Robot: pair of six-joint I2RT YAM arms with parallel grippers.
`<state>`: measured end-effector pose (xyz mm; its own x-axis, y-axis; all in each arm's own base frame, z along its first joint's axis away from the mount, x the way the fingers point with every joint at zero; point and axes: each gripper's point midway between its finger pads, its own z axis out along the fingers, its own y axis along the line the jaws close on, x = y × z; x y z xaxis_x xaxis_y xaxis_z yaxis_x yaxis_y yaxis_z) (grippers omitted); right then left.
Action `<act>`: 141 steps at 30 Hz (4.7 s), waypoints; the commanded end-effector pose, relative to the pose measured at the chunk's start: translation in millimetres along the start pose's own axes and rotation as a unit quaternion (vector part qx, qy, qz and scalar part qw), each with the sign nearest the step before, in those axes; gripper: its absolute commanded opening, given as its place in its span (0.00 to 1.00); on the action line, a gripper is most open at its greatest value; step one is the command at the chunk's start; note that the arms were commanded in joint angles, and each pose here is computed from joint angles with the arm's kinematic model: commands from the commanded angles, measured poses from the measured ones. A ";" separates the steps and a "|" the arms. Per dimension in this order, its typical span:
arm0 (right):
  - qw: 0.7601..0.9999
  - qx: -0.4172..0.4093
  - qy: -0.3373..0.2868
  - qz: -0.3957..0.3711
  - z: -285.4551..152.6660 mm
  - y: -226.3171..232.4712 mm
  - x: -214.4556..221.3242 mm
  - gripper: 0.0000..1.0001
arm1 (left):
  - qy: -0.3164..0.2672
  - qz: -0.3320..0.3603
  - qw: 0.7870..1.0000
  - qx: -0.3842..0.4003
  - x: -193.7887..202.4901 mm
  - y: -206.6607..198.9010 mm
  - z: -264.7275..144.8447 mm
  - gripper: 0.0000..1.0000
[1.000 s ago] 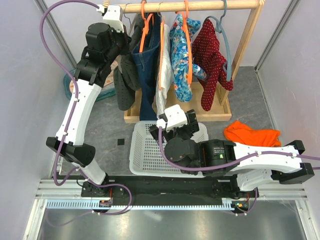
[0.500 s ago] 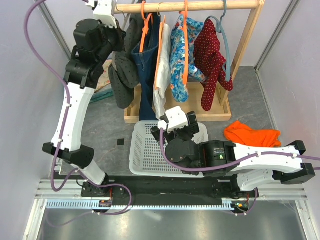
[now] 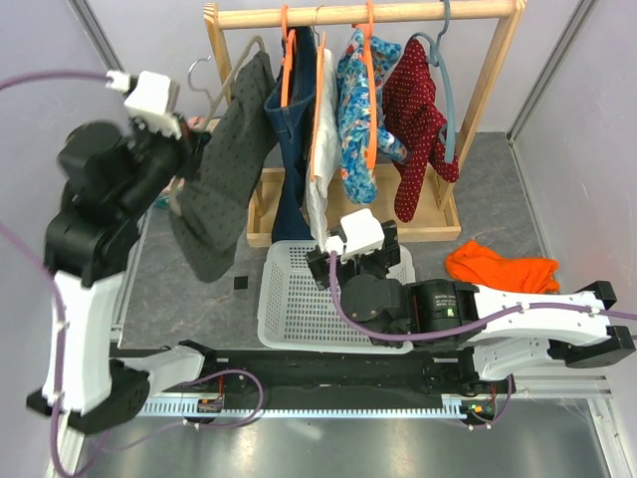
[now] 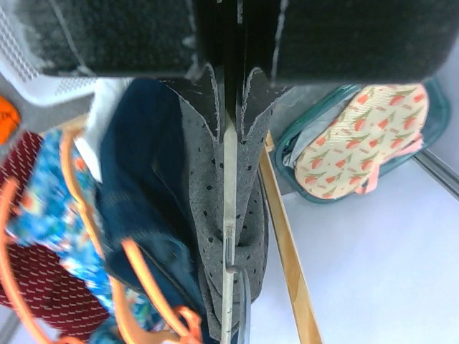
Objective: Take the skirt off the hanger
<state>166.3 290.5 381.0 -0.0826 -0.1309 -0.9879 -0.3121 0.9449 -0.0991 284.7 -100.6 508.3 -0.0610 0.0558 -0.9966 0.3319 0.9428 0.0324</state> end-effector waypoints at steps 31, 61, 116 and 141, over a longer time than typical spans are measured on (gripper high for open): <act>0.750 -0.470 -0.065 0.461 37.3 153.3 -83.2 0.98 | -0.100 0.002 0.986 0.133 -48.0 -44.0 -130.7 0.02; 0.742 -0.553 -0.097 0.366 -34.1 133.8 -146.5 0.00 | -0.008 0.037 0.999 0.033 26.2 -6.3 -59.8 0.02; 0.892 -0.373 -0.116 0.228 -61.6 12.4 -143.5 0.00 | -0.037 0.022 0.999 0.022 -17.9 -2.1 29.3 0.02; 0.946 -0.242 -0.056 0.208 -21.0 -10.6 -60.4 0.00 | -0.021 0.026 0.998 -0.053 -23.6 25.6 90.2 0.02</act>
<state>142.0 286.2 441.8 -0.2209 0.2199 -0.9502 -0.7298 0.6090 0.3106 374.4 -116.7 493.1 -0.0944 0.1375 -0.9860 0.2982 0.9488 0.1038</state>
